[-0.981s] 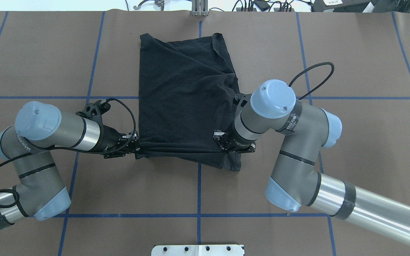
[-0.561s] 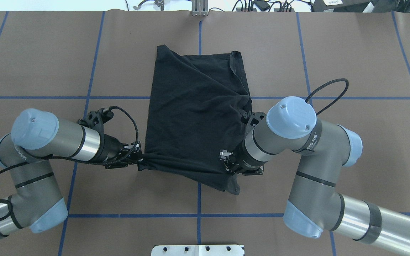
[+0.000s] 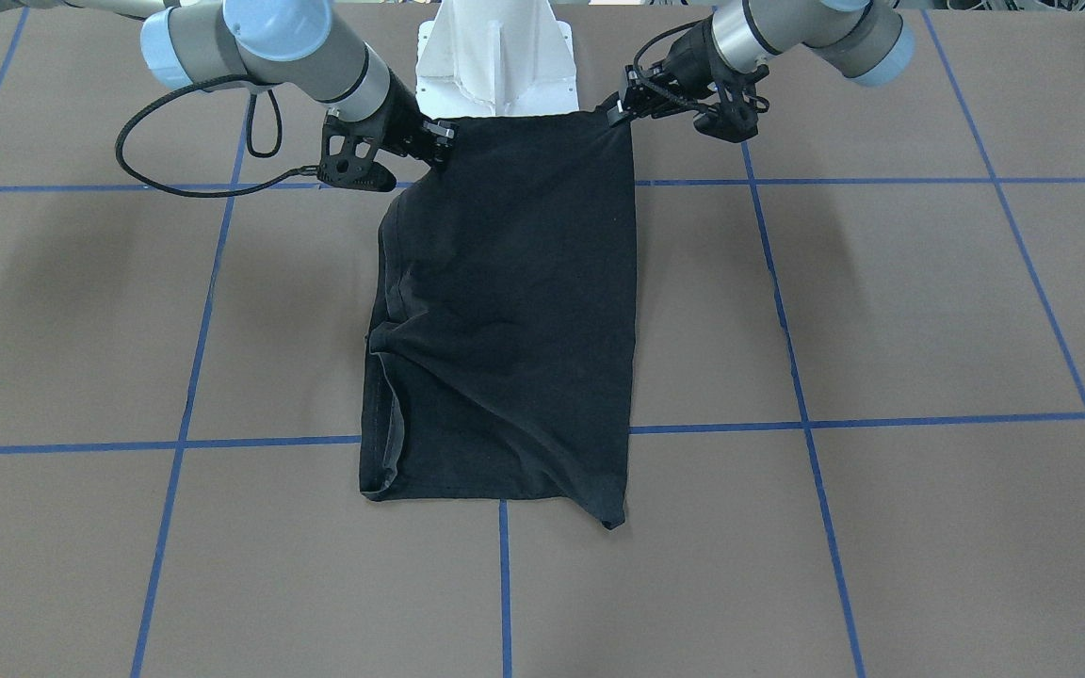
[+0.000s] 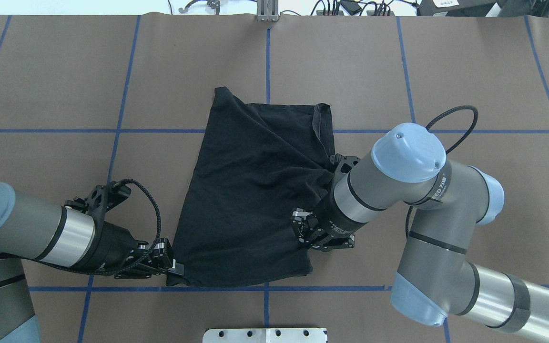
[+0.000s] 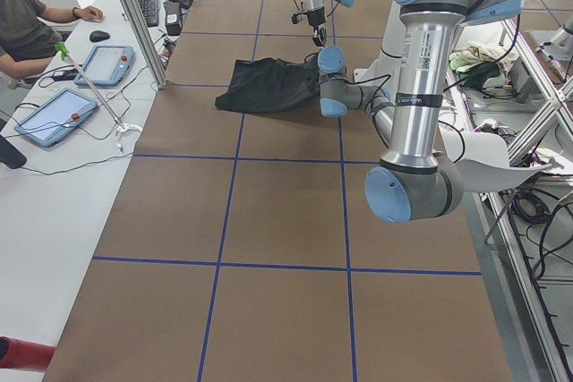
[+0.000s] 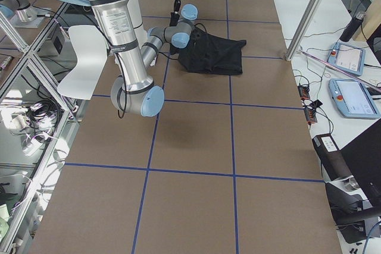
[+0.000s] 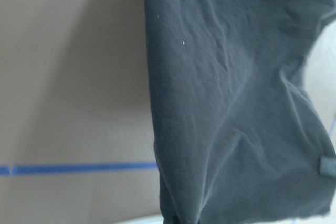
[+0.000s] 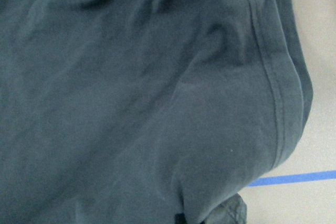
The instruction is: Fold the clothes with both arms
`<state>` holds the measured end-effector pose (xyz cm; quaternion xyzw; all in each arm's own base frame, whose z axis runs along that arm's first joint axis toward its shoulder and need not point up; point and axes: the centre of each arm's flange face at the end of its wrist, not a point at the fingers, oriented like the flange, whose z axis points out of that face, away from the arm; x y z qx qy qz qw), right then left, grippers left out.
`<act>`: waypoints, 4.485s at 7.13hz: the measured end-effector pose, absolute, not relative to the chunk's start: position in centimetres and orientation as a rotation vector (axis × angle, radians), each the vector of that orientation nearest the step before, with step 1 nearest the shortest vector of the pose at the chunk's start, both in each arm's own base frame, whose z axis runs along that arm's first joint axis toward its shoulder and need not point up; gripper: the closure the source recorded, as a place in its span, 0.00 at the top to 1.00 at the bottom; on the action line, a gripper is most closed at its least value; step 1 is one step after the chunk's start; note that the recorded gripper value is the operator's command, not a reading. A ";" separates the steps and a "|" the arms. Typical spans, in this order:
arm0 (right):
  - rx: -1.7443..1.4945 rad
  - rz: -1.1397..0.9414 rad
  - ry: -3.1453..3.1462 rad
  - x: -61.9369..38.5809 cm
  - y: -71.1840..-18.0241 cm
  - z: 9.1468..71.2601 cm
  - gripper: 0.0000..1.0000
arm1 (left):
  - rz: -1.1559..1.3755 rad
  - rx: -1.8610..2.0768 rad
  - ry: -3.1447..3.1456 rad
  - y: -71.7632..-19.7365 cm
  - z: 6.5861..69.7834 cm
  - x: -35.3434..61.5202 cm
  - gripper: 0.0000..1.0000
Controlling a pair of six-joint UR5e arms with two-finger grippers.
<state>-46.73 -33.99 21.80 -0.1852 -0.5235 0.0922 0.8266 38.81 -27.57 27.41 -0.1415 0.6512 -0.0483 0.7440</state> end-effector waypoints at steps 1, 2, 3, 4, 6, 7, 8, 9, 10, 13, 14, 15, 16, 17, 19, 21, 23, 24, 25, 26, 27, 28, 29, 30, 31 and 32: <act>-0.371 0.218 -1.127 -45.3 -35.9 21.6 0.00 | -0.123 -0.291 1.443 -29.3 26.6 38.3 0.00; -0.336 0.236 -1.142 -44.0 -37.9 21.3 0.00 | -0.157 -0.256 1.457 -32.2 25.6 38.6 0.00; -0.301 0.254 -1.156 -43.1 -40.0 20.7 0.00 | -0.201 -0.218 1.458 -35.8 23.9 39.0 0.00; -0.272 0.280 -1.163 -42.7 -42.5 19.9 0.00 | -0.254 -0.179 1.450 -40.1 21.8 39.3 0.00; -0.227 0.316 -1.135 -44.0 -47.4 19.9 0.00 | -0.326 -0.093 1.402 -47.9 21.4 39.5 0.00; -0.201 0.344 -1.101 -45.3 -49.9 20.7 0.00 | -0.340 -0.049 1.363 -51.1 23.2 39.3 0.00; -0.176 0.371 -1.076 -46.4 -52.0 21.2 0.00 | -0.356 -0.024 1.329 -53.6 25.1 39.0 0.00; -0.149 0.392 -1.065 -47.4 -53.7 22.0 0.00 | -0.375 -0.008 1.309 -55.7 26.3 39.5 0.00; -0.124 0.408 -1.063 -48.2 -55.1 23.3 0.00 | -0.396 0.002 1.295 -57.7 27.2 40.8 0.00; -0.089 0.426 -1.063 -49.1 -56.6 25.2 0.76 | -0.440 0.021 1.291 -61.1 30.5 43.4 0.47; -0.082 0.431 -1.060 -49.2 -56.8 25.3 0.99 | -0.447 0.029 1.297 -61.4 30.5 43.5 0.99; -0.076 0.438 -1.057 -49.3 -57.0 25.3 1.00 | -0.446 0.035 1.305 -61.5 30.1 43.6 1.00; -0.069 0.445 -1.059 -49.3 -57.2 24.9 0.99 | -0.444 0.040 1.312 -61.6 29.7 43.6 1.00; -0.066 0.452 -1.063 -49.1 -57.6 24.6 0.99 | -0.441 0.044 1.314 -61.6 29.6 43.6 1.00; -0.064 0.467 -1.067 -48.3 -58.2 24.2 1.00 | -0.434 0.052 1.313 -61.6 29.5 43.4 1.00; -0.066 0.454 -1.073 -48.6 -57.7 23.6 1.00 | -0.426 0.060 1.323 -61.0 29.2 42.4 1.00; -0.078 0.407 -1.059 -51.7 -55.0 22.8 1.00 | -0.385 0.096 1.318 -59.3 31.1 40.0 1.00; -0.075 0.400 -1.012 -54.1 -53.3 21.8 1.00 | -0.368 0.121 1.311 -58.5 32.4 38.3 1.00; -0.060 0.389 -0.952 -56.5 -51.6 20.6 1.00 | -0.360 0.136 1.308 -57.7 33.4 36.5 1.00; -0.029 0.363 -0.908 -58.3 -50.3 19.8 1.00 | -0.356 0.137 1.306 -57.0 34.2 35.4 1.00; 0.012 0.320 -0.868 -59.5 -49.9 19.5 1.00 | -0.356 0.139 1.307 -56.6 34.6 34.5 1.00; 0.049 0.266 -0.827 -60.3 -50.0 19.4 0.99 | -0.360 0.143 1.308 -56.1 34.9 33.5 1.00; 0.074 0.228 -0.795 -60.9 -50.4 19.4 0.66 | -0.362 0.145 1.309 -55.6 35.2 32.9 1.00; 0.089 0.206 -0.773 -61.6 -51.0 19.3 0.12 | -0.362 0.147 1.310 -55.4 35.3 32.5 1.00; 0.097 0.187 -0.758 -62.3 -51.5 19.1 0.00 | -0.362 0.147 1.310 -55.3 35.3 32.4 1.00; 0.107 0.163 -0.749 -62.6 -51.8 19.1 0.00 | -0.362 0.147 1.310 -55.2 35.3 32.4 1.00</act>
